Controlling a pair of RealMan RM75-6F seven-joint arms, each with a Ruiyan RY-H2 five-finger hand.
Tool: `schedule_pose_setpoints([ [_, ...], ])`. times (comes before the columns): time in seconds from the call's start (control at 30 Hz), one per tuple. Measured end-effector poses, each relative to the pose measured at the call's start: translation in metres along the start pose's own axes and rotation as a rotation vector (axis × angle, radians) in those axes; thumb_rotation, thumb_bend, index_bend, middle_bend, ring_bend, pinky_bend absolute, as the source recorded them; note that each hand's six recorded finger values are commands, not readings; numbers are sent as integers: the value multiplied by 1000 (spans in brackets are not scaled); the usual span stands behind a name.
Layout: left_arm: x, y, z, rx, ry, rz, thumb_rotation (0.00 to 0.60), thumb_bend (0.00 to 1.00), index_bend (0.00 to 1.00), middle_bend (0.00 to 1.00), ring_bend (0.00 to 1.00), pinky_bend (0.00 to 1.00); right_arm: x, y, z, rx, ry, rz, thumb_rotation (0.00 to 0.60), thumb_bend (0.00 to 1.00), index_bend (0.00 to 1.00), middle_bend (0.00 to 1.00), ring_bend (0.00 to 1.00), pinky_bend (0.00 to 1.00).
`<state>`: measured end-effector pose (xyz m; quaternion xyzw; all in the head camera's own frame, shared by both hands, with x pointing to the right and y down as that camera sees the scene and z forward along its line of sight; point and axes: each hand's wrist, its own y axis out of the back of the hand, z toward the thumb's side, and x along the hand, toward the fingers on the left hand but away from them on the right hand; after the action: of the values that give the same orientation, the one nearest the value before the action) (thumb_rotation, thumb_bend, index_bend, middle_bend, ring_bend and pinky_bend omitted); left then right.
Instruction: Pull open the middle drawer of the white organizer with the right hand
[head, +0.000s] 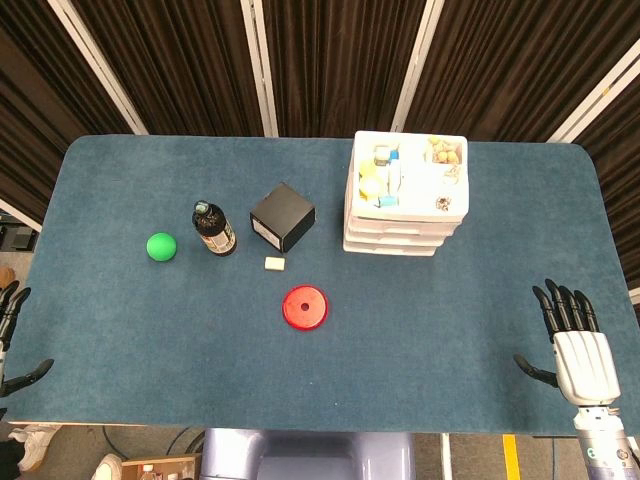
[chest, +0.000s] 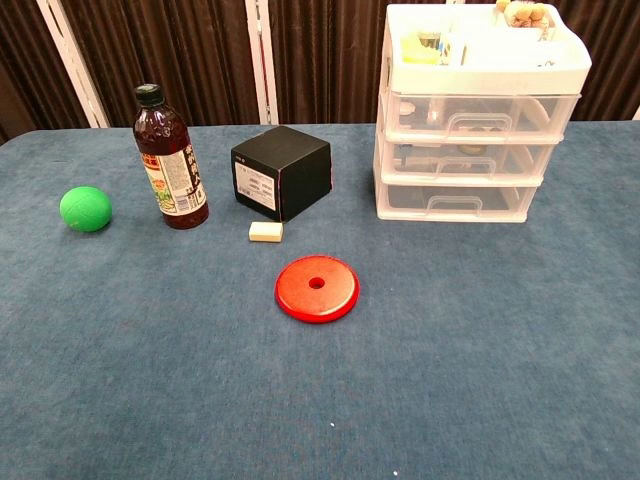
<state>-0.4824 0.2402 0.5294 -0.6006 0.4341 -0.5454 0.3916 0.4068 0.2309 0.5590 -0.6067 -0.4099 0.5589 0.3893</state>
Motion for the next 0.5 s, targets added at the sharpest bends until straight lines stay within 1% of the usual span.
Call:
schedule_pose_setpoints([
  [0.17,-1,0,0,3,-2,3,600,22,10,0,0,4,1,0,2,-23,3,5,600,195,0,0,0,61],
  [0.2,-1,0,0,3,-3,3,600,22,9,0,0,4,1,0,3,-31,5,5,600,208,0,2,7,92],
  [0.23,-1,1,0,3,-4,4,600,21,10,0,0,4,1,0,4,-40,7,6,600,231,0,32,49,171],
  [0.27,-1,1,1,3,-5,5,600,21,9,0,0,4,0,0,7,-57,10,7,600,259,0,108,143,309],
  [0.3,-1,0,1,3,-8,6,600,21,10,0,0,4,0,0,9,-75,12,8,600,279,0,185,237,421],
  [0.33,-1,0,2,3,-9,6,600,22,10,0,0,4,0,0,11,-97,14,9,600,317,0,331,397,584],
  [0.37,-1,0,2,-1,-12,6,600,22,10,0,0,4,-1,0,16,-136,17,12,600,367,0,477,546,713],
  [0.4,-1,0,2,-3,-13,5,600,22,10,0,0,4,-1,0,20,-171,19,15,600,408,0,562,627,773],
  [0.43,0,-1,3,-5,-14,4,600,22,10,0,0,4,-2,0,24,-210,20,22,600,475,0,661,713,830],
  [0.47,0,-1,3,-7,-15,2,600,22,10,0,0,4,-3,0,32,-269,21,36,600,539,0,725,768,865],
  [0.5,0,-1,3,-8,-16,1,600,22,10,0,0,4,-4,-1,38,-321,21,52,600,578,0,754,793,881],
])
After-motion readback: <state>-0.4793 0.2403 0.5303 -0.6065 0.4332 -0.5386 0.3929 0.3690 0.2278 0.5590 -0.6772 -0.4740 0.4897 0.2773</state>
